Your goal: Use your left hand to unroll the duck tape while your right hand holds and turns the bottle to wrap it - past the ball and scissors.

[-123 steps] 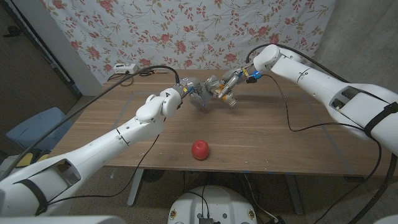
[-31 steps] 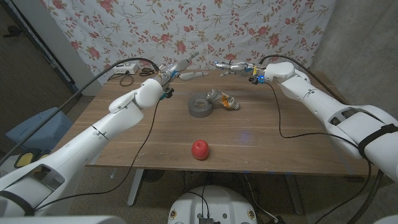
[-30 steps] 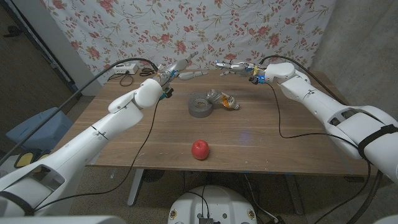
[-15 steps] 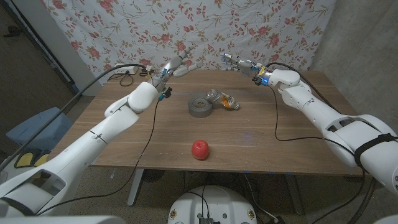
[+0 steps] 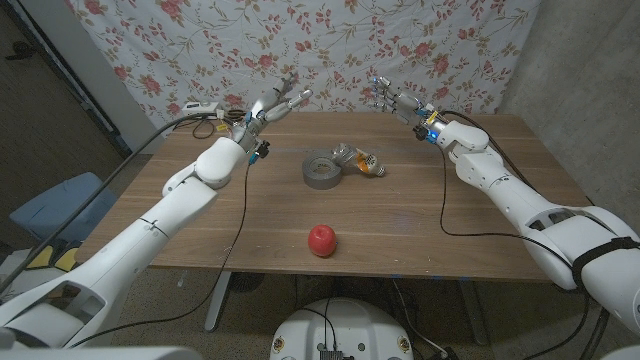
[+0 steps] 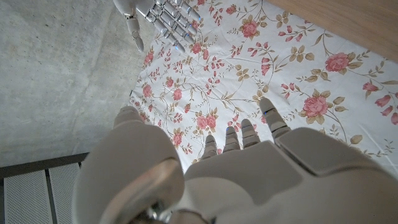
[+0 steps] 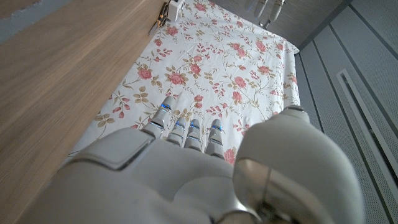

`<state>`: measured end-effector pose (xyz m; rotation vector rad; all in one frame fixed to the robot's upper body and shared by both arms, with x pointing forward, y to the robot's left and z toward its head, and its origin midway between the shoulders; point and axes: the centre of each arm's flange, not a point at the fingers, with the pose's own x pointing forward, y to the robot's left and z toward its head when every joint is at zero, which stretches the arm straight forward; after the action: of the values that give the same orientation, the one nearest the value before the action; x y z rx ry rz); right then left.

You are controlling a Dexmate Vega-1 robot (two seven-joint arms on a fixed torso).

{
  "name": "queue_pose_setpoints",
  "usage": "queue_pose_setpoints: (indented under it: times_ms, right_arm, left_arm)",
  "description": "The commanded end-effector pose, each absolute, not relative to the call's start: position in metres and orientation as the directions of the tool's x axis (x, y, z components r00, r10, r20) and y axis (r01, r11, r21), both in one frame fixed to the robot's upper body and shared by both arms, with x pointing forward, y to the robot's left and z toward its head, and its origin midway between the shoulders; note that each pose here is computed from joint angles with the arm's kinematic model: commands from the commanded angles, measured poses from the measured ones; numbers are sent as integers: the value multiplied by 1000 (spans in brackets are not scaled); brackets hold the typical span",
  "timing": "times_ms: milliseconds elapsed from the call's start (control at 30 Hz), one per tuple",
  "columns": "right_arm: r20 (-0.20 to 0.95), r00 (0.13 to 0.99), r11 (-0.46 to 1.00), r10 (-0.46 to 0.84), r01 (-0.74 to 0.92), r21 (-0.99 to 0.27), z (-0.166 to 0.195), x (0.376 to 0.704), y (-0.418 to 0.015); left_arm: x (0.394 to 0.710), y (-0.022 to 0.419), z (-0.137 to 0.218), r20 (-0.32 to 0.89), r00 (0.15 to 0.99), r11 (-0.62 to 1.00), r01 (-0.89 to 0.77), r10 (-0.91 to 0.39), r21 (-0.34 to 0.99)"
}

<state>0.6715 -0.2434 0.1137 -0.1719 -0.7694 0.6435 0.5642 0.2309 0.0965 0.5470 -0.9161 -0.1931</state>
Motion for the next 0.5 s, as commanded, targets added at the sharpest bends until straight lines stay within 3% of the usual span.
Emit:
queue_pose_setpoints:
  times_ms: [33,500]
  right_arm:
    - [697,566,882,441,-418,-218,97,665,-272]
    - [725,643,953,247,-298,-60,66,666,-304]
  left_arm:
    - [562,248,86,721,602,908,16,-343,418]
    - [559,257,73,720,626,930,24,-299,366]
